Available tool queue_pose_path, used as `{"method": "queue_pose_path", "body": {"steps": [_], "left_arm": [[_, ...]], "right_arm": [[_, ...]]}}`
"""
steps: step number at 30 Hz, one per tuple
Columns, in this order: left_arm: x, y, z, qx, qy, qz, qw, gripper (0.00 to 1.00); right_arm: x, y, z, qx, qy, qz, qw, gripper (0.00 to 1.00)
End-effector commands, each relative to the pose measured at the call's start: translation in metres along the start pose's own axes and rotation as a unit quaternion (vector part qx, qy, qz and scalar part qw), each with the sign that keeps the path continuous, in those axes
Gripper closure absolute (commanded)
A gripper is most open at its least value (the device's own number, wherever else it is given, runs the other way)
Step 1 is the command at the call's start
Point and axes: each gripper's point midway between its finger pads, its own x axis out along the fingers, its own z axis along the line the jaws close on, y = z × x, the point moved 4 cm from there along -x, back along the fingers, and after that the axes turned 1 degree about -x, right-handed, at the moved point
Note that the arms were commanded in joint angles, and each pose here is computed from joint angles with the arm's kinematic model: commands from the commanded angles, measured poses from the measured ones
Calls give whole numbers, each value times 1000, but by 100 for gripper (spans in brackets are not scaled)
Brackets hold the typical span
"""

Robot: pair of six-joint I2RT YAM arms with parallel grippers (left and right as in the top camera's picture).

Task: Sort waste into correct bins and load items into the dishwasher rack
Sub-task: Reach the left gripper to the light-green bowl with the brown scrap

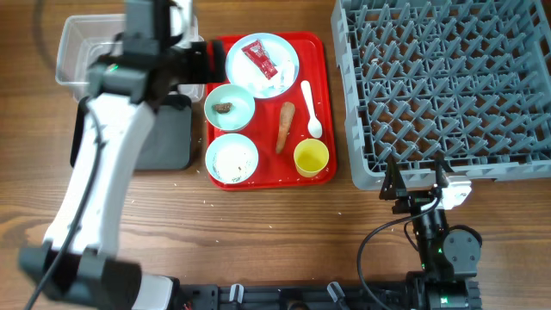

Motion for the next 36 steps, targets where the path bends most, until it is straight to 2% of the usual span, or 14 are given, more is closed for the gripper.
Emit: {"method": "queue_pose_path", "body": {"steps": [1, 3, 10, 14, 16, 17, 22, 24, 25, 26, 36], "left_arm": [[52, 21, -21, 16, 35, 70, 997, 0], [91, 38, -23, 18, 32, 113, 993, 0], [142, 73, -50, 36, 50, 171, 983, 1], [166, 88, -48, 20, 4, 186, 982, 20], [177, 95, -43, 4, -23, 192, 981, 38], [179, 97, -41, -3, -29, 193, 981, 43], [187, 99, -34, -18, -55, 190, 980, 56], [187, 98, -35, -18, -53, 187, 981, 77], [187, 97, -35, -18, -53, 186, 981, 93], [187, 97, -35, -18, -53, 186, 981, 96], [181, 101, -46, -12, -38, 196, 980, 96]], "right_arm": [[0, -1, -2, 5, 6, -5, 1000, 0], [0, -1, -2, 5, 6, -5, 1000, 0], [0, -1, -2, 5, 6, -5, 1000, 0], [0, -1, -2, 5, 6, -5, 1000, 0], [0, -1, -2, 5, 6, -5, 1000, 0], [0, -1, -2, 5, 6, -5, 1000, 0], [0, -1, -2, 5, 6, -5, 1000, 0], [0, -1, -2, 5, 6, -5, 1000, 0], [0, -1, -2, 5, 6, -5, 1000, 0], [0, -1, -2, 5, 6, -5, 1000, 0], [0, -1, -2, 5, 6, -5, 1000, 0]]}}
